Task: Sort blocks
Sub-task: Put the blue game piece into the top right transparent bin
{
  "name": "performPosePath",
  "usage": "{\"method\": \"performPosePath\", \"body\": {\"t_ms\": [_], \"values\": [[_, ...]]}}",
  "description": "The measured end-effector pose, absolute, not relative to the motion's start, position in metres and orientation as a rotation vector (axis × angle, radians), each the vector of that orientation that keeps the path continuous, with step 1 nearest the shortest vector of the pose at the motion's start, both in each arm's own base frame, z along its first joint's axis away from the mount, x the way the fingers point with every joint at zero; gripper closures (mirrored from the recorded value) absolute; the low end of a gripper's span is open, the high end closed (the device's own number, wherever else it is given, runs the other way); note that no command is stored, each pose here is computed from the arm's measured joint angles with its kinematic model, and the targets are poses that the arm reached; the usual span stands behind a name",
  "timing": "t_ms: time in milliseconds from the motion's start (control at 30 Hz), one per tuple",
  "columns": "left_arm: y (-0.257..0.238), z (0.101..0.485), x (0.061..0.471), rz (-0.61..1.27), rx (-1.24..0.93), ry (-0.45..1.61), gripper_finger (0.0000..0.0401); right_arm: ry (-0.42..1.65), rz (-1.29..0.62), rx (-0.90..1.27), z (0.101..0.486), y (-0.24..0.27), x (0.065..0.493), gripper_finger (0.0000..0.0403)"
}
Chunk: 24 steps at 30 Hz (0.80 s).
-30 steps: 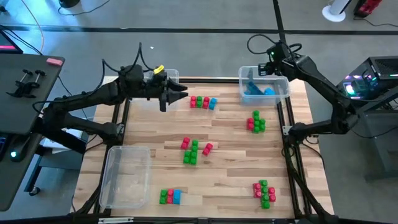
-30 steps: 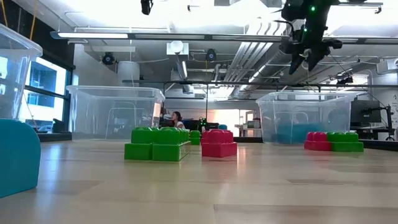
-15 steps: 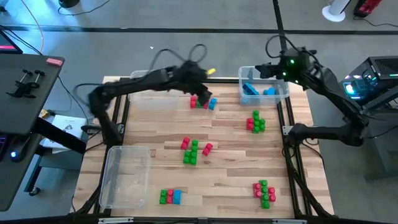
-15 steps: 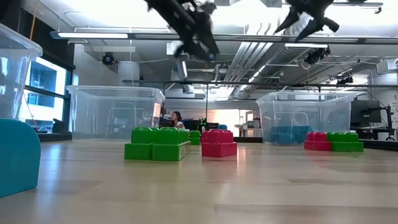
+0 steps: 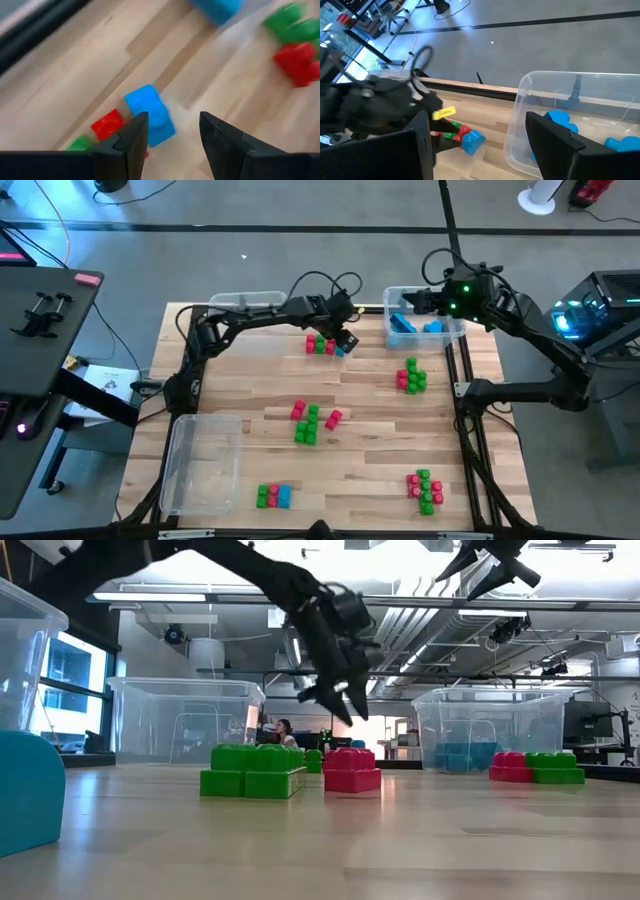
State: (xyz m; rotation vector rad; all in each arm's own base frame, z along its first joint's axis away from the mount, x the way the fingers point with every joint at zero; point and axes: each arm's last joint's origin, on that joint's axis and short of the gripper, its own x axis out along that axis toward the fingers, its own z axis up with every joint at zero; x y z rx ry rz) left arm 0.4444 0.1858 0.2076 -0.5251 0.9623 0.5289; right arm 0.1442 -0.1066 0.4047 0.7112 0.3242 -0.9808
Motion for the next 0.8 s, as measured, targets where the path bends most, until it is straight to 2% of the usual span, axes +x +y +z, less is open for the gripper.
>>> {"method": "performPosePath", "body": {"t_ms": [233,800], "values": [[0.187,0.186,0.451,0.555,-0.522,0.985,0.0238,0.326,-0.990,0.728,0.403,-0.109,0.147,0.0202],[0.193,0.174,0.458,0.651,-0.467,0.939,0.0238,0.328,-0.991,0.728,0.403,-0.109,0.148,0.0202]]}}
